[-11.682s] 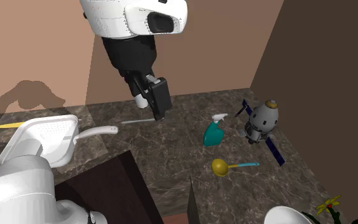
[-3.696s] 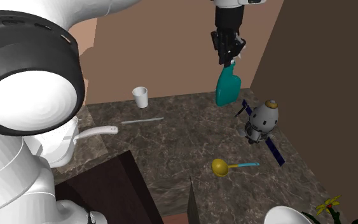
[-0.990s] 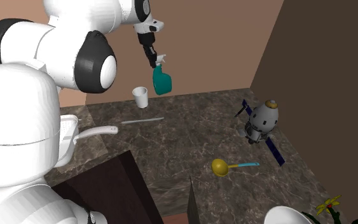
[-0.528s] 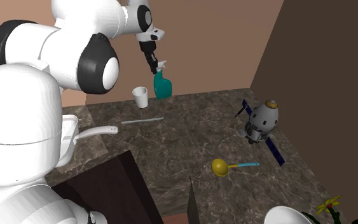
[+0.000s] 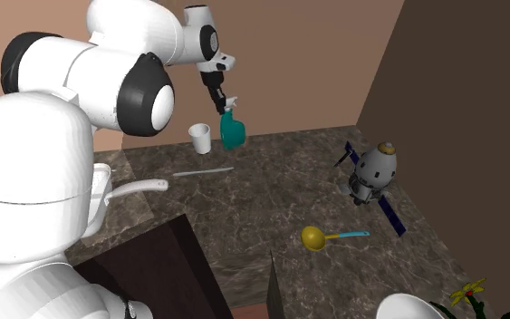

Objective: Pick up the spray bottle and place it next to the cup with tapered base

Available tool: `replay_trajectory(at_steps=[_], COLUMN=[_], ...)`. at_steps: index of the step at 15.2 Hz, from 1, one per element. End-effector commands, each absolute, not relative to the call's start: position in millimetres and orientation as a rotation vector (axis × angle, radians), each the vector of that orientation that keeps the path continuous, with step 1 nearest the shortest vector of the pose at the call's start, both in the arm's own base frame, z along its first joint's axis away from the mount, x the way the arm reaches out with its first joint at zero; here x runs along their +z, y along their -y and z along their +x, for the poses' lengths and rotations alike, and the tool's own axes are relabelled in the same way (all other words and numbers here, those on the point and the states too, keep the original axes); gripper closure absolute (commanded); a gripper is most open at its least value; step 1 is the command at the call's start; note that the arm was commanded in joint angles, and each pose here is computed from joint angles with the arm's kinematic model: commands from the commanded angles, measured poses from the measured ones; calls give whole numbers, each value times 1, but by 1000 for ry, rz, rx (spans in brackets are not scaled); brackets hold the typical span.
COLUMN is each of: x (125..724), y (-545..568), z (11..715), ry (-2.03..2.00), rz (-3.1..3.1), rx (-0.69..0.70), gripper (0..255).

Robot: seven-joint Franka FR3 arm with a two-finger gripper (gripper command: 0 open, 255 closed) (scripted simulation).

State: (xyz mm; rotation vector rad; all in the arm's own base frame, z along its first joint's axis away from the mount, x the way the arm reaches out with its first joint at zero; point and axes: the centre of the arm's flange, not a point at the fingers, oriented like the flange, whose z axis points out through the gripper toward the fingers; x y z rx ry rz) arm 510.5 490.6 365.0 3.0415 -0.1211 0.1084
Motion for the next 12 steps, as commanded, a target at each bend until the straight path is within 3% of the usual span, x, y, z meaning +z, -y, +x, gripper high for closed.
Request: replay_trajectory(at_steps=[1, 12], x=[354, 305], y=[-491, -491], z=[509, 509], ry=[121, 121], rz=[3042, 3042], rx=[109, 109], gripper=[255, 255])
